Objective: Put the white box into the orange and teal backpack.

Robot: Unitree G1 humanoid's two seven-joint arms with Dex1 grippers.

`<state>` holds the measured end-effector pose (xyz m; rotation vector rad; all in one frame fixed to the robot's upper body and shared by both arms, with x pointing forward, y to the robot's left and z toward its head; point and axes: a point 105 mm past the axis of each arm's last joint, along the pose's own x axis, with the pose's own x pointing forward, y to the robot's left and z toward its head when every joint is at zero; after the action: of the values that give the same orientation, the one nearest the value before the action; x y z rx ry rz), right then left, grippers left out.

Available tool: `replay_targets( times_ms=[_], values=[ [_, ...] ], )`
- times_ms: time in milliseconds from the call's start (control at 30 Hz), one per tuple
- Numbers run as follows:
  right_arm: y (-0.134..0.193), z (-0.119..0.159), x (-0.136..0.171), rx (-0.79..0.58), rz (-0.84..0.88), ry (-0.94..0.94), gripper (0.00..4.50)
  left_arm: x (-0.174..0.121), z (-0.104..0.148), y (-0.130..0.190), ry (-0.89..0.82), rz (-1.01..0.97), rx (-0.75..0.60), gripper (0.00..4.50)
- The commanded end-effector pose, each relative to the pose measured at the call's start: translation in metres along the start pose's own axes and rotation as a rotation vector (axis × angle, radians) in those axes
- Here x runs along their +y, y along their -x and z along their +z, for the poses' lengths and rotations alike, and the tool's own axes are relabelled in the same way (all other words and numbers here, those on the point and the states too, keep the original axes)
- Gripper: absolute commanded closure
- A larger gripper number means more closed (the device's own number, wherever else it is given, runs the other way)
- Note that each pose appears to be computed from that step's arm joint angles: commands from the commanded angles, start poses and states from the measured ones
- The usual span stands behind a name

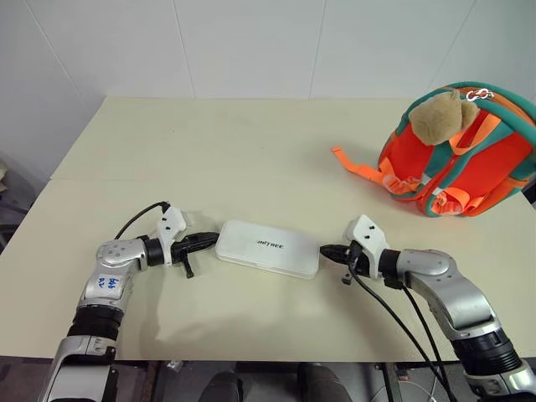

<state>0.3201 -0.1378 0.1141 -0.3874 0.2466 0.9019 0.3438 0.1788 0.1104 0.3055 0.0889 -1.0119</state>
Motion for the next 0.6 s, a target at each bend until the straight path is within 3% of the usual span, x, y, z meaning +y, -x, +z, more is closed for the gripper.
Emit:
replay_targets(
  times_ms=[33,200,600],
  values=[
    [0.01,0.009,-0.014,-0.027,-0.042,0.027,4.36,-0.005,0.01,0.0,-0.018,-0.013,-0.036,4.48],
    [0.02,0.003,-0.022,-0.013,-0.063,0.015,4.36,-0.008,0.007,0.003,-0.013,-0.008,-0.031,4.48],
    [0.007,0.002,-0.022,-0.014,-0.035,0.02,4.36,-0.022,0.008,0.001,0.014,-0.04,-0.055,4.48]
  ],
)
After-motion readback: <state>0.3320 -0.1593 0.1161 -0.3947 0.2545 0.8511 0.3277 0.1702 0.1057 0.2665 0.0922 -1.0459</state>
